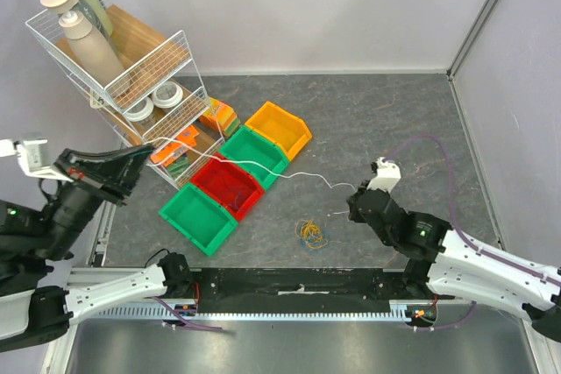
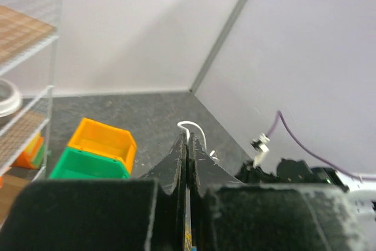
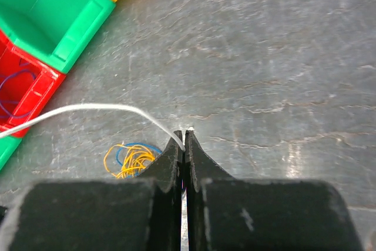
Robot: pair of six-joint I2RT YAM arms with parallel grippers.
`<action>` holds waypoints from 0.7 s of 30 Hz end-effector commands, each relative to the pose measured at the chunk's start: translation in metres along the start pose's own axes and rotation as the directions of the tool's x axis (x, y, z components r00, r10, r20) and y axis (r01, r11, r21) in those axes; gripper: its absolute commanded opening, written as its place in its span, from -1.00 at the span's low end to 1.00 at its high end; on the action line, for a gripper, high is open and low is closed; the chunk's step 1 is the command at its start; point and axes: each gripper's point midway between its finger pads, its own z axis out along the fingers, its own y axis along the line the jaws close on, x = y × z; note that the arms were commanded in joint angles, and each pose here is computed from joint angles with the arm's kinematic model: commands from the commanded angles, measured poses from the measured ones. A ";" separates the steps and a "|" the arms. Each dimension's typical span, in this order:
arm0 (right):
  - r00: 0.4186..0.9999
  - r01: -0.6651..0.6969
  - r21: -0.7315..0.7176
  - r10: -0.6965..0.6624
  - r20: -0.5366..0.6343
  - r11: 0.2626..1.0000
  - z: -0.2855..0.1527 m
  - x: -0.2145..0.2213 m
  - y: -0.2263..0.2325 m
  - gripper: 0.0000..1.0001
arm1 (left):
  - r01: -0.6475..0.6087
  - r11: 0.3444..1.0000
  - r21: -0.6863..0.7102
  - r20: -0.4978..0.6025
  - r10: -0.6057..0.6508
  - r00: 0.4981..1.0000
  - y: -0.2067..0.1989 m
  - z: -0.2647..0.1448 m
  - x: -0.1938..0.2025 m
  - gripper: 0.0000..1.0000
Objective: Untangle the cables
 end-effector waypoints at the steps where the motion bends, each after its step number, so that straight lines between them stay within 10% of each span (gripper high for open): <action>1: 0.997 -0.025 0.150 0.014 0.076 0.988 -0.009 -0.008 -0.041 -1.00 | -0.061 0.989 -0.136 0.013 0.064 0.998 0.031 -0.011 -0.007 -0.96; 21: 0.995 -0.048 0.063 0.042 0.088 0.997 -0.018 -0.007 -0.039 -1.00 | -0.074 0.970 -0.231 -0.014 0.073 0.997 0.055 -0.030 -0.008 -0.96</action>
